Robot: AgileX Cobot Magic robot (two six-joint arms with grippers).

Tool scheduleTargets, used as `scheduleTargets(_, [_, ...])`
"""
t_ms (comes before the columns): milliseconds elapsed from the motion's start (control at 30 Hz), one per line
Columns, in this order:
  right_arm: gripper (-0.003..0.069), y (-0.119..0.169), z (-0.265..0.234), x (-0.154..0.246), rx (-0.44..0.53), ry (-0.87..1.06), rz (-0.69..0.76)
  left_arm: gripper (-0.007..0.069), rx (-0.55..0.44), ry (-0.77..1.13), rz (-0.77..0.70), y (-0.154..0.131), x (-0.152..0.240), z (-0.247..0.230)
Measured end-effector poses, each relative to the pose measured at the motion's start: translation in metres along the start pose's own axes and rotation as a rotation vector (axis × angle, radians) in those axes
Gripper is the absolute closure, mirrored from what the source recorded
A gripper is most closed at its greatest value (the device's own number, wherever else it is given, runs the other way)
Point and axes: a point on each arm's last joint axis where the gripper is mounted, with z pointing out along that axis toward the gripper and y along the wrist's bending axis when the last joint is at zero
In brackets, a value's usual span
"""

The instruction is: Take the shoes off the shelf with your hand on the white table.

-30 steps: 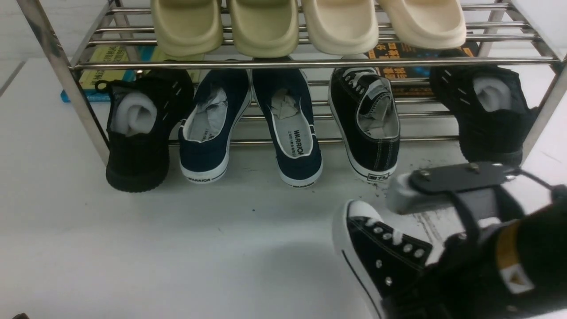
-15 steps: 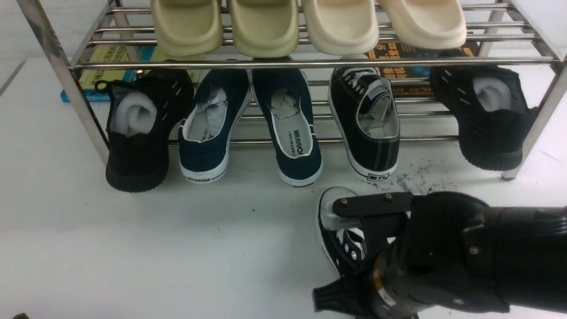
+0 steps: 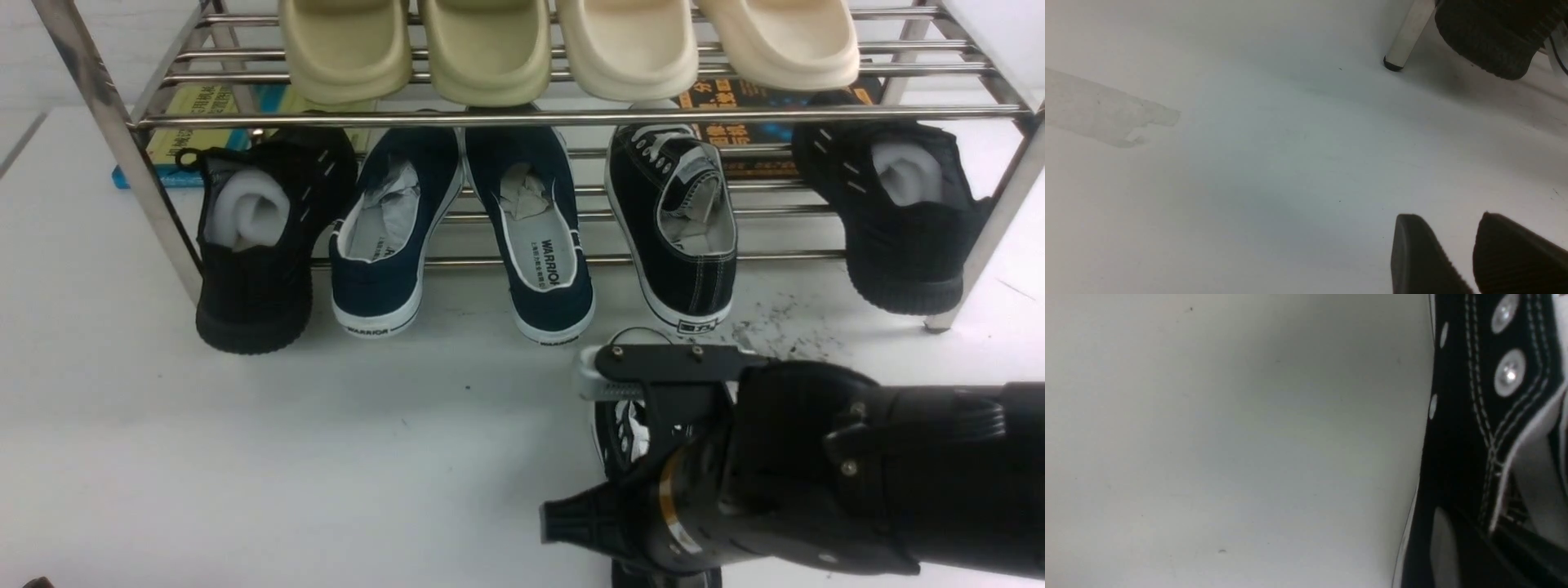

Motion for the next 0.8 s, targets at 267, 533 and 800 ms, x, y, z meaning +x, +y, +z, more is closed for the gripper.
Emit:
scheduleTargets(267, [0.0428,0.002,-0.017,-0.015,0.110,0.007,-0.031,0.0386,0.000,0.000,0.000,0.000,0.000,0.000])
scheduleTargets(533, [0.0196,0.015,-0.069,-0.046,0.128,-0.032,-0.220,0.0386,0.000,0.000,0.000,0.000,0.000,0.000])
scheduleTargets(800, [0.0185,-0.002,-0.095,-0.118,0.087,-0.182,-0.187,0.0386,0.000,0.000,0.000,0.000,0.000,0.000])
